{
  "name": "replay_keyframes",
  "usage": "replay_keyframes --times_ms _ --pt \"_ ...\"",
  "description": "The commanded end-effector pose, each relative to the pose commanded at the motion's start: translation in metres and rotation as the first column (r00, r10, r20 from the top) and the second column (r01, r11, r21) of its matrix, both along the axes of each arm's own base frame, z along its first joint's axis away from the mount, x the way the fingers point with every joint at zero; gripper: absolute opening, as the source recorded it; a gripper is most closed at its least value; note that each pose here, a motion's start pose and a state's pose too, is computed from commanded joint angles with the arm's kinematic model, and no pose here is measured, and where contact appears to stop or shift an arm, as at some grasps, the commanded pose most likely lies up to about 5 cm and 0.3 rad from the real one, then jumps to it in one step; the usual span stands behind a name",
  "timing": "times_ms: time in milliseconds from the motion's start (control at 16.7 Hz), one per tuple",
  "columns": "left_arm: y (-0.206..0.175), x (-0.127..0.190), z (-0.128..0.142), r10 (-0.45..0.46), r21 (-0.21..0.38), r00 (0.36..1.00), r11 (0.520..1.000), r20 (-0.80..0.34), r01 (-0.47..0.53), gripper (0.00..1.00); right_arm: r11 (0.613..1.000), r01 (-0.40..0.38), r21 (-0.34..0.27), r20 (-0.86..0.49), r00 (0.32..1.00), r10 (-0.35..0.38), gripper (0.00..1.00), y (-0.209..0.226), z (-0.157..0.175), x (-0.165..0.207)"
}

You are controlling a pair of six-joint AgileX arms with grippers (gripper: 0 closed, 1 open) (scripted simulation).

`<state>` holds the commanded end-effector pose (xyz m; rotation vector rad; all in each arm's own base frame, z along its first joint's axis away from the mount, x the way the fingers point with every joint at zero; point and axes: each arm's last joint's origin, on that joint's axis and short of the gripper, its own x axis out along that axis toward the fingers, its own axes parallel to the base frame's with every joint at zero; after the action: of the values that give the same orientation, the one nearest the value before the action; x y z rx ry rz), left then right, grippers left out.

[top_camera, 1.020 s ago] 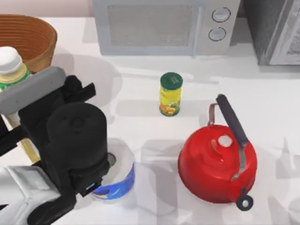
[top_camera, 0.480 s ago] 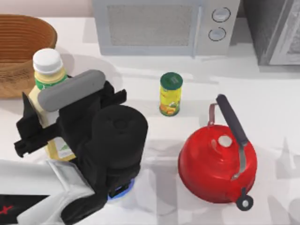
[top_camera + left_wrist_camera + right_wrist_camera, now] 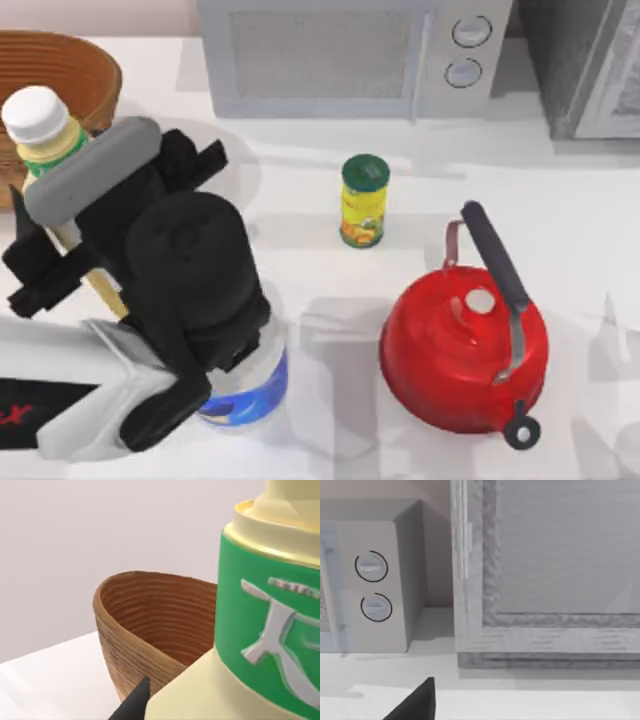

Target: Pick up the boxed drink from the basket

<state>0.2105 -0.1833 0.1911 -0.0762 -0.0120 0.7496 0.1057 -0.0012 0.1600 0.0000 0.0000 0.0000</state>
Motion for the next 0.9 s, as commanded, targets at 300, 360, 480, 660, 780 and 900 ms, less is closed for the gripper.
replay_keyframes --times_ms 300,360,480,660,780,900 --pt "0.017 0.011 -0.007 0.065 -0.091 0.994 0.994 0.086 -0.057 0.0 1.0 0.0 0.0 0.0 1.0 0.0 1.0 0.0 0.0 0.0" --pt "0.019 0.011 -0.011 0.067 -0.087 0.994 0.994 0.085 -0.06 0.0 1.0 0.0 0.0 0.0 1.0 0.0 1.0 0.0 0.0 0.0" --pt "0.022 0.011 -0.021 0.06 -0.058 0.996 0.997 0.064 -0.057 0.0 1.0 0.0 0.0 0.0 1.0 0.0 1.0 0.0 0.0 0.0" --pt "0.023 0.006 -0.036 0.034 -0.001 0.999 0.999 0.02 -0.034 0.0 1.0 0.0 0.0 0.0 1.0 0.0 1.0 0.0 0.0 0.0" --pt "0.023 0.002 -0.045 0.015 0.036 1.0 0.999 -0.011 -0.015 0.0 1.0 0.0 0.0 0.0 1.0 0.0 1.0 0.0 0.0 0.0" --pt "0.021 -0.001 -0.051 0.006 0.06 0.999 0.998 -0.035 -0.004 0.0 1.0 0.0 0.0 0.0 1.0 0.0 1.0 0.0 0.0 0.0"
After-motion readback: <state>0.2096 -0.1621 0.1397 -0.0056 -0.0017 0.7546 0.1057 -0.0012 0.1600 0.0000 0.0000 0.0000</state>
